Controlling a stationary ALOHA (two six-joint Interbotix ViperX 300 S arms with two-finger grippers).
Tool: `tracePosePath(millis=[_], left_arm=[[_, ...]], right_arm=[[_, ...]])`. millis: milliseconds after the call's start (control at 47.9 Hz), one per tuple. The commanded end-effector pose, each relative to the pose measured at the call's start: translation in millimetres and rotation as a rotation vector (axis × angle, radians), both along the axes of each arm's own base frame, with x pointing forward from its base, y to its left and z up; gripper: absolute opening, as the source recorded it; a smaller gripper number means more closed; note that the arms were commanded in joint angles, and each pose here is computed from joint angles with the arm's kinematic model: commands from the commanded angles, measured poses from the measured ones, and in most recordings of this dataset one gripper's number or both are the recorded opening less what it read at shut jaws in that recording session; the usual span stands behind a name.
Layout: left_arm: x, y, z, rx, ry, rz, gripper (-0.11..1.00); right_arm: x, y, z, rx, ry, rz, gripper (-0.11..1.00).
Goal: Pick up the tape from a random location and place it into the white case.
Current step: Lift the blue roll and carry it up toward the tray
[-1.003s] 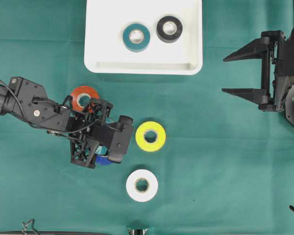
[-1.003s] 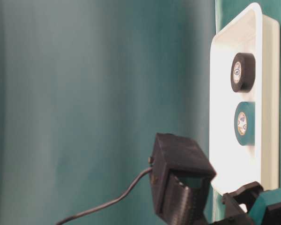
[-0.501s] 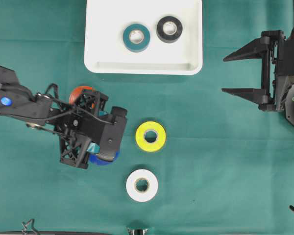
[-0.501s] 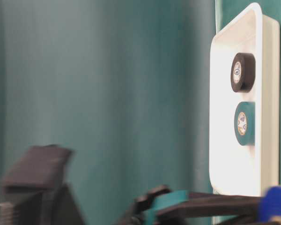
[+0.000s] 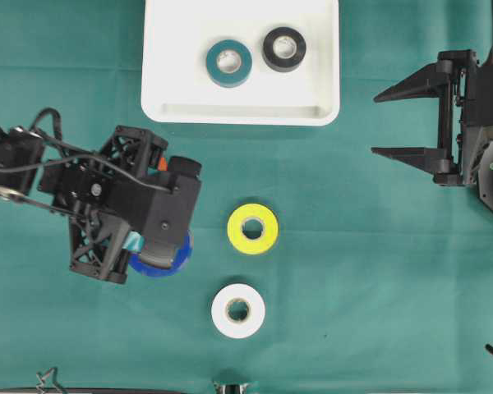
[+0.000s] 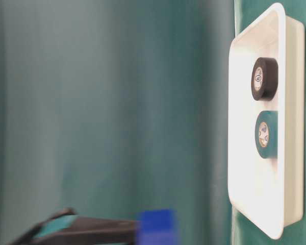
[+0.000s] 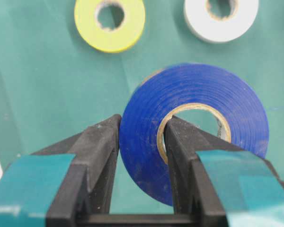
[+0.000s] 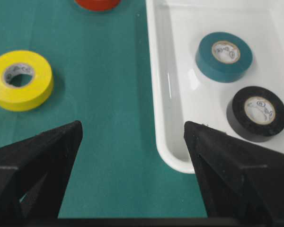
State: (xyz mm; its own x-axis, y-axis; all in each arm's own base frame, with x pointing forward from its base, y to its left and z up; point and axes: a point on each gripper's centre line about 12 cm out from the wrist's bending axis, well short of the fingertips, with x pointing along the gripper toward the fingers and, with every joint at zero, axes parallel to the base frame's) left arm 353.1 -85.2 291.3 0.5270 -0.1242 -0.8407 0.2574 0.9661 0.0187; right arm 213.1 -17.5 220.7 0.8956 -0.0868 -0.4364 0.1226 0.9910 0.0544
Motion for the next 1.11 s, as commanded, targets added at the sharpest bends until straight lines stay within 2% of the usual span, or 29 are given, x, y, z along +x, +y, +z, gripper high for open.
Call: tracePosePath(millis=[0, 209, 1086], left_arm=[[-4, 1, 34, -0.012, -0.068, -0.003, 0.25], [-6, 1, 48, -0.015, -0.083, -0.003, 0.25], [-7, 3, 46, -0.013, -0.079, 0.002, 0.25]], right_arm=[[4, 1, 10, -0.001, -0.029, 0.004, 0.87], [5, 0, 11, -0.003, -0.03, 0.003, 0.87], [4, 0, 10, -0.005, -0.018, 0.001, 0.87]])
